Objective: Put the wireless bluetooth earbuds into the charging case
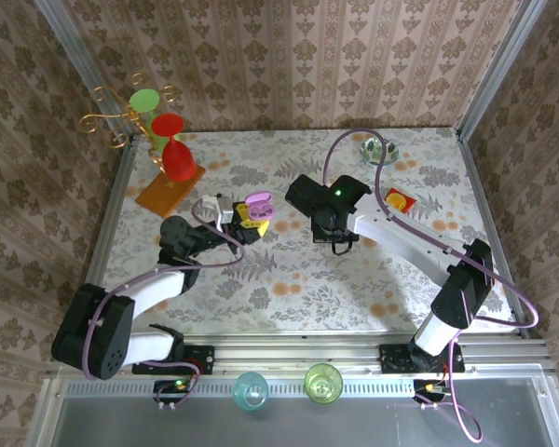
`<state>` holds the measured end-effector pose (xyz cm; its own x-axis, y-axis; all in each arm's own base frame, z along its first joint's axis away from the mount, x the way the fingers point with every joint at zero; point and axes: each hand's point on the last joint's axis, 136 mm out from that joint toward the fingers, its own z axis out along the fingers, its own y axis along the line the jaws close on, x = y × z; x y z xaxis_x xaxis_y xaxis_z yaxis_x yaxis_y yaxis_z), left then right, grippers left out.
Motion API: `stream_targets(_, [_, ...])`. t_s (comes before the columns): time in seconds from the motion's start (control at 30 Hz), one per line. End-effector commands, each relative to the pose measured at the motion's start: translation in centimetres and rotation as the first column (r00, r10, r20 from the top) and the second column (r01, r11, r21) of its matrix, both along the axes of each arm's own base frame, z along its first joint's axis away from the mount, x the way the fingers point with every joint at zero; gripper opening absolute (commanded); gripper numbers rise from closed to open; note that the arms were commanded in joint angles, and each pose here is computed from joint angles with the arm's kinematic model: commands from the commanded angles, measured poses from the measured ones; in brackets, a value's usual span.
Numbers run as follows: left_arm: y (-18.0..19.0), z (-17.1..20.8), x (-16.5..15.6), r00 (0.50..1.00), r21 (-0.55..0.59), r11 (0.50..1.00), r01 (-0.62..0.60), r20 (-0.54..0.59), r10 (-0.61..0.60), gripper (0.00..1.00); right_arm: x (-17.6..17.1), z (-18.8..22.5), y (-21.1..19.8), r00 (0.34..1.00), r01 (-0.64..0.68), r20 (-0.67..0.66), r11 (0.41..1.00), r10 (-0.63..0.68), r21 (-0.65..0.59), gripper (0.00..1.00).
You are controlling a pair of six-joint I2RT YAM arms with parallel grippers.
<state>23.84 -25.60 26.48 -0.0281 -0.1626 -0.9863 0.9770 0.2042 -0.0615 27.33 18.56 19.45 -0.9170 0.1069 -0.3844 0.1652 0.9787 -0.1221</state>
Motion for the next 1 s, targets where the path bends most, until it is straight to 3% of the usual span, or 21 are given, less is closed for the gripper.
stream_targets(0.0, [-0.3,0.7,-0.5,0.997,-0.017,1.0,0.017,0.075,-0.016,0.22,0.0,0.9,-1.8,0.996,0.082,0.033,0.993,-0.079,-0.08,0.07])
stream_targets(0.27, [-0.4,0.7,-0.7,0.997,-0.013,0.999,0.029,0.071,-0.028,0.22,-0.4,0.6,-2.6,0.984,0.176,0.034,0.978,-0.173,-0.11,0.07])
stream_targets(0.97, [-1.7,0.2,-1.5,0.996,-0.007,0.998,0.07,0.064,-0.069,0.22,-0.9,-0.3,-2.3,0.989,0.125,-0.062,0.987,-0.131,-0.098,0.05])
